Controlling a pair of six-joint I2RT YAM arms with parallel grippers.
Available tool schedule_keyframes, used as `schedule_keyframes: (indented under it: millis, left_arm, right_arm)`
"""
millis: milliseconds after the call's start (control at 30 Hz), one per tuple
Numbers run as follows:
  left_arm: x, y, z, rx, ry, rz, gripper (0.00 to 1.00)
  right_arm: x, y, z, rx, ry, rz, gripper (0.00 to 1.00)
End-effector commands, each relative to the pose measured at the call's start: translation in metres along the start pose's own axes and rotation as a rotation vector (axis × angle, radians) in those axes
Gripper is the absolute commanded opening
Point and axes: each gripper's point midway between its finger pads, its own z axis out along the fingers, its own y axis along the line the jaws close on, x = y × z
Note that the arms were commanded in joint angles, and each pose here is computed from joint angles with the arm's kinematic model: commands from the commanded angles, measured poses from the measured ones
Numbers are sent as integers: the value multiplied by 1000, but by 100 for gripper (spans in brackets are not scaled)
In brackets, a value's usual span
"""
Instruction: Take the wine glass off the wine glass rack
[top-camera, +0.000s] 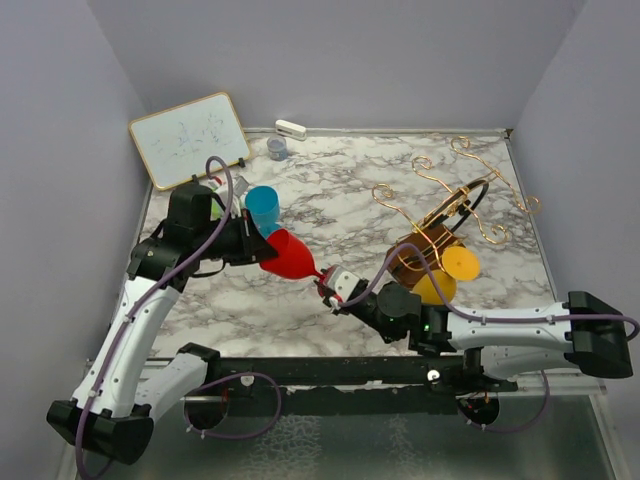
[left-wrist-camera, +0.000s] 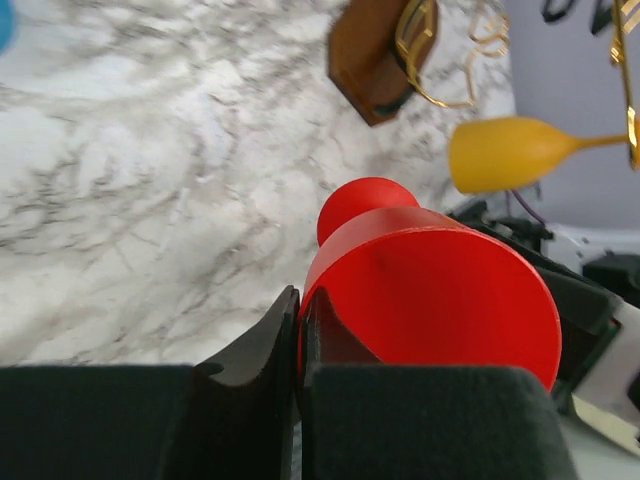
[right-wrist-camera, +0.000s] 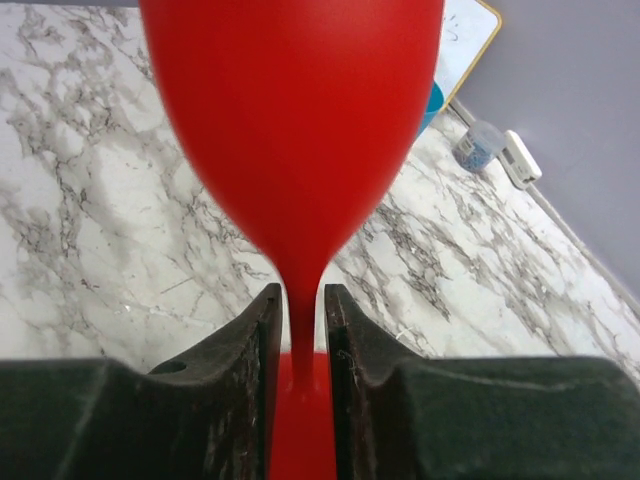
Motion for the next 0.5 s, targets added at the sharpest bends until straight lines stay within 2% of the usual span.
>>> schedule_keyframes:
  millis: [0, 200, 300, 467]
  left_arm:
    - [-33, 26, -27, -241, -169, 43, 0]
    - [-48, 76, -60, -578, -277, 59, 0]
    - [-39, 111, -58, -735, -228, 40, 0]
    - [-17, 156, -36, -864, -130, -3, 0]
  right_arm:
    - [-6, 3, -10, -31, 68, 95, 35]
    - [13, 18, -24, -101, 180, 160, 39]
    - [17, 24, -29, -134, 204, 191, 39]
    - [17, 26, -34, -147, 197, 220, 39]
